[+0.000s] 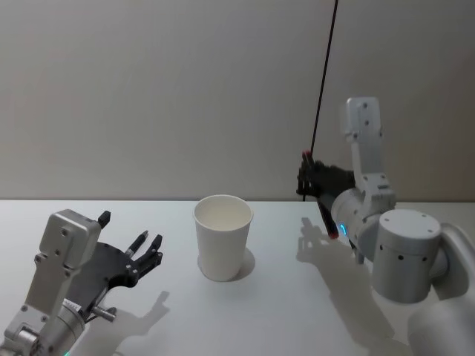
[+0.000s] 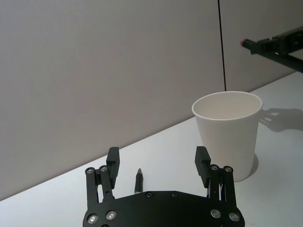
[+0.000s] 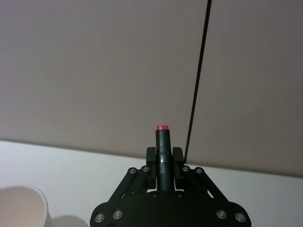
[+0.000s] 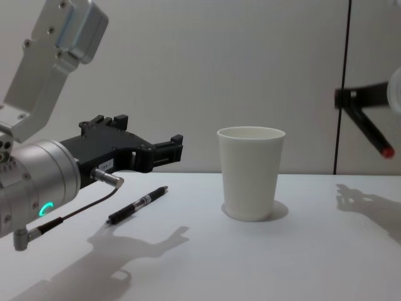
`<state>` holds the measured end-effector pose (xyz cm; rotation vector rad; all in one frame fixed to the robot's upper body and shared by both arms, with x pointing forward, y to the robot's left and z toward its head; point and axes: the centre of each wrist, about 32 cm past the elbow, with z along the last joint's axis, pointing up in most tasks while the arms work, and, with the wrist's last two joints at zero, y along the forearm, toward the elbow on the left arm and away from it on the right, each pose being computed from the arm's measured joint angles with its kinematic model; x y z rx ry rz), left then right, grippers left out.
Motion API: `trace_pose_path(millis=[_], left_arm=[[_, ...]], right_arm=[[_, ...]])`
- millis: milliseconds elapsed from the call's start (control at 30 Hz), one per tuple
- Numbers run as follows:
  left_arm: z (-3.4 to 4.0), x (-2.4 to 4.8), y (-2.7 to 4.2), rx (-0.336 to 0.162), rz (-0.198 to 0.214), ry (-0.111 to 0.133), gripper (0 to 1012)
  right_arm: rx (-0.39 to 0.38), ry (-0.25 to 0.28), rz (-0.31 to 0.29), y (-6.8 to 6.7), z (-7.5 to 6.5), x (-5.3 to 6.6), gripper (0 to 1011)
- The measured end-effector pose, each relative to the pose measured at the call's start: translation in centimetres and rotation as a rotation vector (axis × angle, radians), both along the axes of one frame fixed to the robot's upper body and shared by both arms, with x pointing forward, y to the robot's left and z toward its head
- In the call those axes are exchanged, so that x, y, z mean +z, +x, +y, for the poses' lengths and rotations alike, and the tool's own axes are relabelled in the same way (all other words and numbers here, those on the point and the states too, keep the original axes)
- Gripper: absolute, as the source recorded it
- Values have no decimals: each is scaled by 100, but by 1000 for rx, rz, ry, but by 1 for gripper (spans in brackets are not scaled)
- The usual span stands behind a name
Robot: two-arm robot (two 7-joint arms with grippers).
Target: Place the pen into the pen holder.
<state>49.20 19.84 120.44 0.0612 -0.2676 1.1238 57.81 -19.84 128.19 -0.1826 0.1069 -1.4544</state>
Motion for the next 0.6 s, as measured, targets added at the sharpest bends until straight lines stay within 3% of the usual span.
trace_pose_path(millis=[333,600], left_arm=[[0,0,0,0,0,0,1003],[0,0,0,0,0,0,1003]], right_arm=[[8,45,-169,13,30,134,202],[27,42,-230,19,72,116,202]])
